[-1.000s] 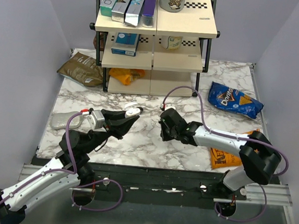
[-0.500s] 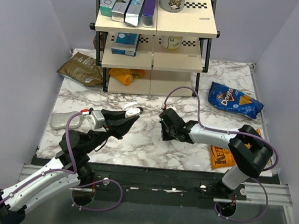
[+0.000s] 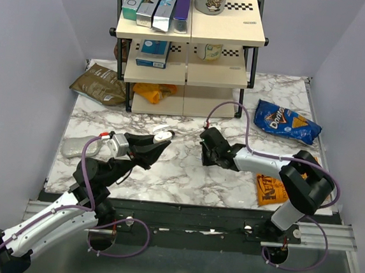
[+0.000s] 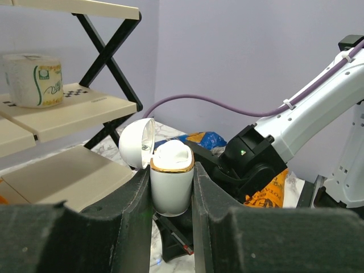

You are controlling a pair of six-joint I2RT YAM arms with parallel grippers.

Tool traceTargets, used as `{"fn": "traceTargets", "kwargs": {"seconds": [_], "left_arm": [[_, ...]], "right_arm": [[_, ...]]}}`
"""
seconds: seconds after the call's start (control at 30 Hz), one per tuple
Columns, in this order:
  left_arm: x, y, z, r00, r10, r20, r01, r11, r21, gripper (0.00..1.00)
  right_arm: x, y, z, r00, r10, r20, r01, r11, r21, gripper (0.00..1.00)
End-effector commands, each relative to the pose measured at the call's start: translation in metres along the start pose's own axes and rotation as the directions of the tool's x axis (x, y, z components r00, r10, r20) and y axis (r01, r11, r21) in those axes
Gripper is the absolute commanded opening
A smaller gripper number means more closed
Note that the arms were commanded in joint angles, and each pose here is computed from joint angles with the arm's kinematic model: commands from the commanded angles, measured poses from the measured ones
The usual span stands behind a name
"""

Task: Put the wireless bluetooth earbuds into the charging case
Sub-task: Pick up the earbud from the center of the board.

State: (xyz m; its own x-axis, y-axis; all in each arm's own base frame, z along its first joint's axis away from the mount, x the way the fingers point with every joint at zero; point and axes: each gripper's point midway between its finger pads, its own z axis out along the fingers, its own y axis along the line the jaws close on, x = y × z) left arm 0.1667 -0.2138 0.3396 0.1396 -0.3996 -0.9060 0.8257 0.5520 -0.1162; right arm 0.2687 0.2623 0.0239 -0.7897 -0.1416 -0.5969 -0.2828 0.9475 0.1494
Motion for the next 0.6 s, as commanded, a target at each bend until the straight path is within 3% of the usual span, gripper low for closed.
{"fn": "traceTargets", "kwargs": {"seconds": [0.0, 0.57], "left_arm": [[-0.003, -0.003, 0.001, 1.000, -0.008, 0.015, 0.008, 1.000, 0.013, 0.00], [-0.003, -0.002, 0.002, 1.000, -0.002, 0.002, 0.001, 1.000, 0.009, 0.00]], "right_arm": [[-0.009, -0.014, 0.009, 0.999, -0.011, 0.032, 0.010, 0.999, 0.045, 0.01], [-0.035, -0.009, 0.026, 0.996, -0.081, 0.035, 0.080, 0.996, 0.043, 0.01]]}}
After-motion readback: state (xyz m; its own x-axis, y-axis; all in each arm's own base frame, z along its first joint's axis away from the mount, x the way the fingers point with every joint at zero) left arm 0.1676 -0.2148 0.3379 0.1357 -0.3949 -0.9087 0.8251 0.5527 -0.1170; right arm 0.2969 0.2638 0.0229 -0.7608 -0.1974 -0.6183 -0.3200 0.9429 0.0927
